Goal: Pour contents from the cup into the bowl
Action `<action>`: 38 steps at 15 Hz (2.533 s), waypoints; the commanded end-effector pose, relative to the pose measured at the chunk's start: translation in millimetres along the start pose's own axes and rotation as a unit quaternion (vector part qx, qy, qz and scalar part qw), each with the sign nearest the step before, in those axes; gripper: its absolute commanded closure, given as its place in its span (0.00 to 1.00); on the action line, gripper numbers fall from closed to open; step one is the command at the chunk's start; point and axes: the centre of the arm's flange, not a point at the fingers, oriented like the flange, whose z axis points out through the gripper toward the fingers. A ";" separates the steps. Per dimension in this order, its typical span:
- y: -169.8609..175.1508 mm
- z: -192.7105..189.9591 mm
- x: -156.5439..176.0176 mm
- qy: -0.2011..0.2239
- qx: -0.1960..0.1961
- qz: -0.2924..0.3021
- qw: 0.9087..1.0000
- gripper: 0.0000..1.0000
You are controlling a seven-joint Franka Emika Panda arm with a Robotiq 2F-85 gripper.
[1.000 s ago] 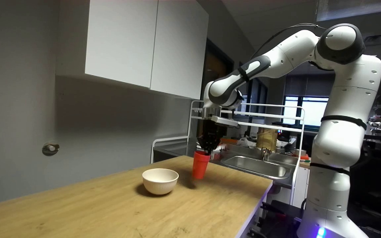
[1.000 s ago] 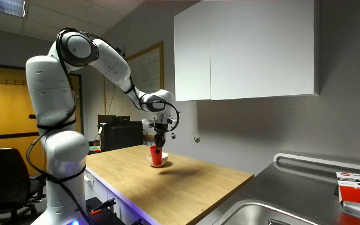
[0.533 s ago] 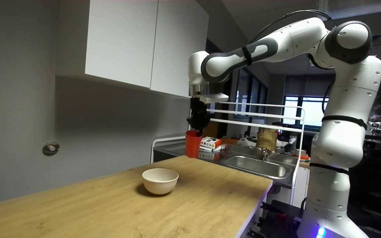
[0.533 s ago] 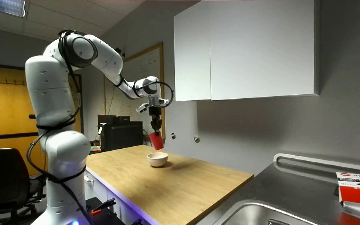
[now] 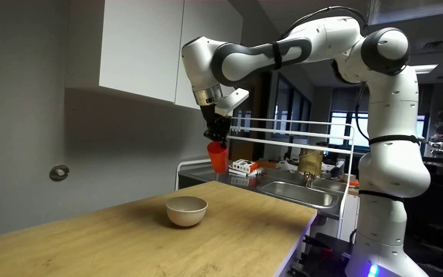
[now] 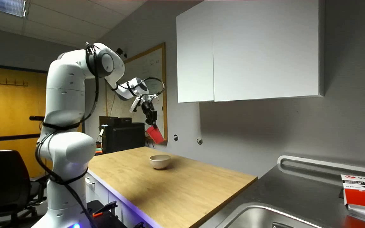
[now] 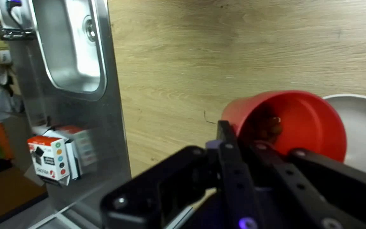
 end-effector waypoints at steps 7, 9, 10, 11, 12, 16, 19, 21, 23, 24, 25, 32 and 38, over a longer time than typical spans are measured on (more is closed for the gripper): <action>-82.2 -14.5 62.7 -0.007 -0.170 -0.033 0.985 0.99; -93.3 2.0 69.9 -0.020 -0.195 -0.034 0.980 0.99; -97.2 12.6 74.6 -0.028 -0.207 -0.034 0.977 0.99; -100.1 22.4 78.6 -0.036 -0.218 -0.033 0.975 0.99; -102.6 34.1 81.9 -0.045 -0.234 -0.031 0.971 0.99; -111.6 53.4 89.7 -0.069 -0.283 -0.023 0.956 0.99; -124.7 43.9 91.4 -0.061 -0.327 -0.024 0.943 0.99; -137.1 32.2 91.7 -0.043 -0.362 -0.031 0.931 0.99; -150.0 22.6 90.9 -0.029 -0.390 -0.037 0.920 0.99; -156.6 19.6 90.1 -0.023 -0.403 -0.039 0.914 0.99; -162.6 18.0 90.2 -0.019 -0.414 -0.040 0.909 0.99; -197.5 26.9 79.0 -0.013 -0.466 -0.039 0.884 0.99; -224.4 52.2 72.3 -0.006 -0.518 -0.025 0.855 0.99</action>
